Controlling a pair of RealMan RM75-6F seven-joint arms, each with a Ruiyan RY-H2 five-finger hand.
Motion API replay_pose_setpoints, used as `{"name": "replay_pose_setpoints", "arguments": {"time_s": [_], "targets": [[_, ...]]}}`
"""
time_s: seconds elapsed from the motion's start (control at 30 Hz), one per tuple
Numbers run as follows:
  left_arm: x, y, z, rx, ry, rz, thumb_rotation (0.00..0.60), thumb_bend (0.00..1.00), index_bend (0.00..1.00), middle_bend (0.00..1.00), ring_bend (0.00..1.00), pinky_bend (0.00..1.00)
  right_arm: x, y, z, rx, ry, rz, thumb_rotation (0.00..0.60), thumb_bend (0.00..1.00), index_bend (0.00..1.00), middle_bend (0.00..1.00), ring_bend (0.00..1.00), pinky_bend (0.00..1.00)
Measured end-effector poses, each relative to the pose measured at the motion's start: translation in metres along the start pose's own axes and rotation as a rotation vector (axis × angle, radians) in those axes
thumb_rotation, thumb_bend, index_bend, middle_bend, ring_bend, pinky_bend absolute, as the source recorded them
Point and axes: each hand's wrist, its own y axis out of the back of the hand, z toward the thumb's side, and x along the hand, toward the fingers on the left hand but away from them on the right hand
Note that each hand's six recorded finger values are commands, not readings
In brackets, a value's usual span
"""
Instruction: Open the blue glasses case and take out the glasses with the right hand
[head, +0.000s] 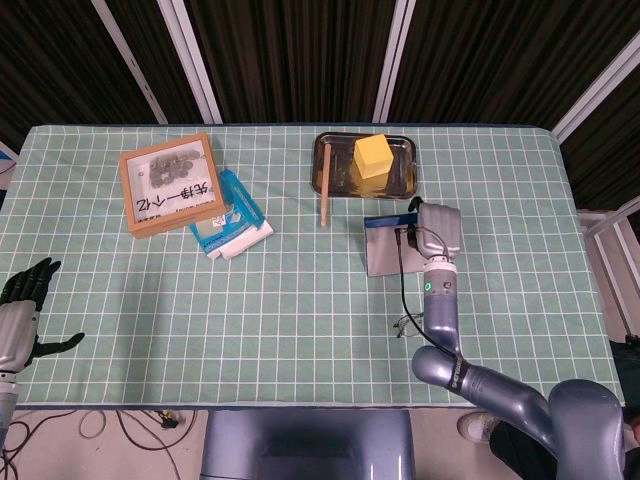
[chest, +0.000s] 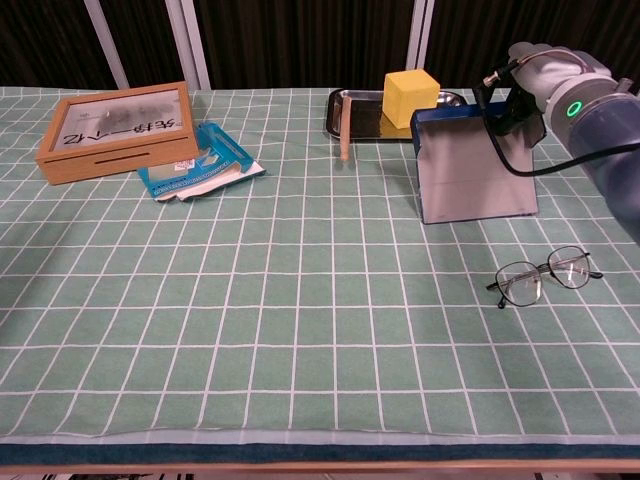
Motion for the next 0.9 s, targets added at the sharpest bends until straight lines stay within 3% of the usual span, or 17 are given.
{"name": "replay_pose_setpoints", "arguments": {"time_s": [0.07, 0.37, 0.47, 0.53, 0.63, 0.67, 0.77, 0.8, 0.9], "targets": [[0.000, 0.000, 0.000, -0.002, 0.001, 0.000, 0.600, 0.03, 0.00, 0.00, 0.00, 0.00, -0.006, 0.000, -0.001, 0.013, -0.020, 0.004, 0.600, 0.36, 0.00, 0.86, 0.93, 1.00], [-0.001, 0.001, 0.002, 0.003, -0.007, 0.006, 0.600, 0.03, 0.00, 0.00, 0.00, 0.00, -0.004, 0.001, 0.000, 0.012, -0.041, 0.044, 0.600, 0.32, 0.00, 0.85, 0.92, 1.00], [-0.002, 0.001, 0.002, 0.006, -0.010, 0.008, 0.600, 0.03, 0.00, 0.00, 0.00, 0.00, 0.002, 0.005, -0.003, 0.001, -0.031, 0.046, 0.600, 0.32, 0.00, 0.77, 0.86, 0.97], [-0.003, 0.001, 0.002, 0.010, -0.012, 0.012, 0.600, 0.03, 0.00, 0.00, 0.00, 0.00, 0.008, 0.008, -0.006, -0.014, -0.020, 0.050, 0.600, 0.32, 0.00, 0.67, 0.77, 0.90], [-0.003, 0.001, 0.002, 0.017, -0.014, 0.013, 0.600, 0.03, 0.00, 0.00, 0.00, 0.00, 0.022, 0.015, -0.012, -0.037, 0.009, 0.053, 0.600, 0.32, 0.00, 0.48, 0.58, 0.68], [-0.003, 0.001, 0.002, 0.019, -0.015, 0.013, 0.600, 0.03, 0.00, 0.00, 0.00, 0.00, 0.027, 0.017, -0.015, -0.042, 0.021, 0.053, 0.600, 0.31, 0.00, 0.39, 0.48, 0.56], [-0.003, 0.001, 0.002, 0.030, -0.020, 0.013, 0.600, 0.03, 0.00, 0.00, 0.00, 0.00, 0.048, 0.027, -0.030, -0.052, 0.067, 0.049, 0.600, 0.25, 0.00, 0.18, 0.23, 0.39], [-0.003, 0.001, 0.002, 0.038, -0.022, 0.013, 0.600, 0.03, 0.00, 0.00, 0.00, 0.00, 0.058, 0.032, -0.039, -0.053, 0.087, 0.045, 0.600, 0.20, 0.00, 0.10, 0.13, 0.34], [-0.003, 0.000, 0.002, 0.062, -0.028, 0.014, 0.600, 0.02, 0.00, 0.00, 0.00, 0.00, 0.087, 0.044, -0.065, -0.041, 0.132, 0.039, 0.600, 0.11, 0.00, 0.00, 0.00, 0.27]]}}
